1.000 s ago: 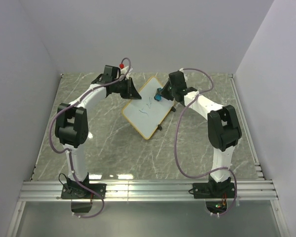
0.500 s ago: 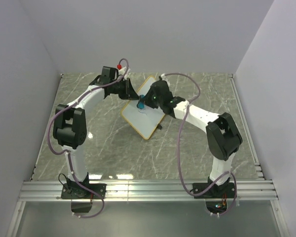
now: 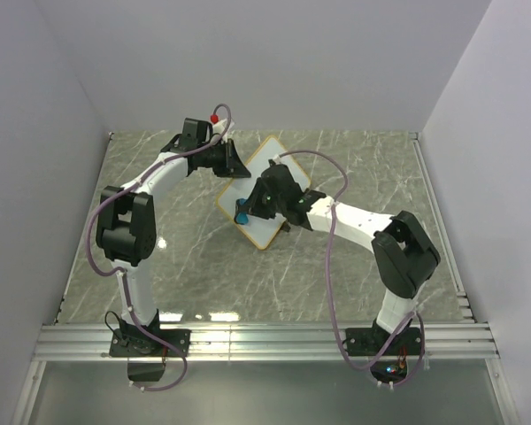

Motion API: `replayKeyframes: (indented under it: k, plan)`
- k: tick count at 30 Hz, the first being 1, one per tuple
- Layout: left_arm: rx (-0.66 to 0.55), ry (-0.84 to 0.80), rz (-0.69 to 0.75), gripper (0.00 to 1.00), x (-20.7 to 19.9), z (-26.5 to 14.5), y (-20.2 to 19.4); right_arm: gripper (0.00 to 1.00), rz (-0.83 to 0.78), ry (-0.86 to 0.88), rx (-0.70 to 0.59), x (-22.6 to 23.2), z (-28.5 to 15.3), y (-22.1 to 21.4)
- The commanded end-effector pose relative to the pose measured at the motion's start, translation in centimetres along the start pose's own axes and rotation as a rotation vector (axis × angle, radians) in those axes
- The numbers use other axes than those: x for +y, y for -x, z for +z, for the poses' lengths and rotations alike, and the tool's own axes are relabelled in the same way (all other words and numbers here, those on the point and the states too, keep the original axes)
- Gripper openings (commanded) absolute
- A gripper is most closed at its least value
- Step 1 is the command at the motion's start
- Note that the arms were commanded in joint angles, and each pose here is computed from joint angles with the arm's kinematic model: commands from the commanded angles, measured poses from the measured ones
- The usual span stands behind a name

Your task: Erase the whiteboard

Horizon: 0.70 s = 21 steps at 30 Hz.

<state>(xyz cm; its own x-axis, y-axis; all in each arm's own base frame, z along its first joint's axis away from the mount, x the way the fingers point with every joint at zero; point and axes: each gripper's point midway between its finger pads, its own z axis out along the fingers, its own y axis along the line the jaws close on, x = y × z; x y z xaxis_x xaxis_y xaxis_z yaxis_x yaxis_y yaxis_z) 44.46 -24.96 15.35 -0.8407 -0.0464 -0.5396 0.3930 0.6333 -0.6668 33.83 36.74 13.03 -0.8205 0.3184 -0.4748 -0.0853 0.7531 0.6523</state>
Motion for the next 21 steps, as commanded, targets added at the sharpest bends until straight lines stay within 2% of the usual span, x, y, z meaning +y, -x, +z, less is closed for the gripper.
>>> replayKeyframes:
  k: [1,8,11,15,21]
  plan:
    - [0.020,0.138,0.016,0.00,2.2,0.8,-1.0,0.00,0.016,-0.143,-0.014,-4.7,1.6,1.4]
    - [0.027,0.136,0.025,0.00,1.7,-0.1,-1.5,0.00,0.122,-0.235,-0.125,-11.0,1.7,7.9]
    - [0.033,0.137,0.024,0.00,1.7,-0.2,-1.8,0.00,0.113,-0.246,-0.147,-11.4,2.4,10.3]
    - [0.036,0.135,0.022,0.00,1.6,-0.3,-2.0,0.00,0.110,-0.215,-0.189,-9.8,3.5,13.4]
    - [0.039,0.133,0.023,0.00,1.4,-0.4,-2.0,0.00,0.120,-0.185,-0.181,-8.5,5.1,14.7]
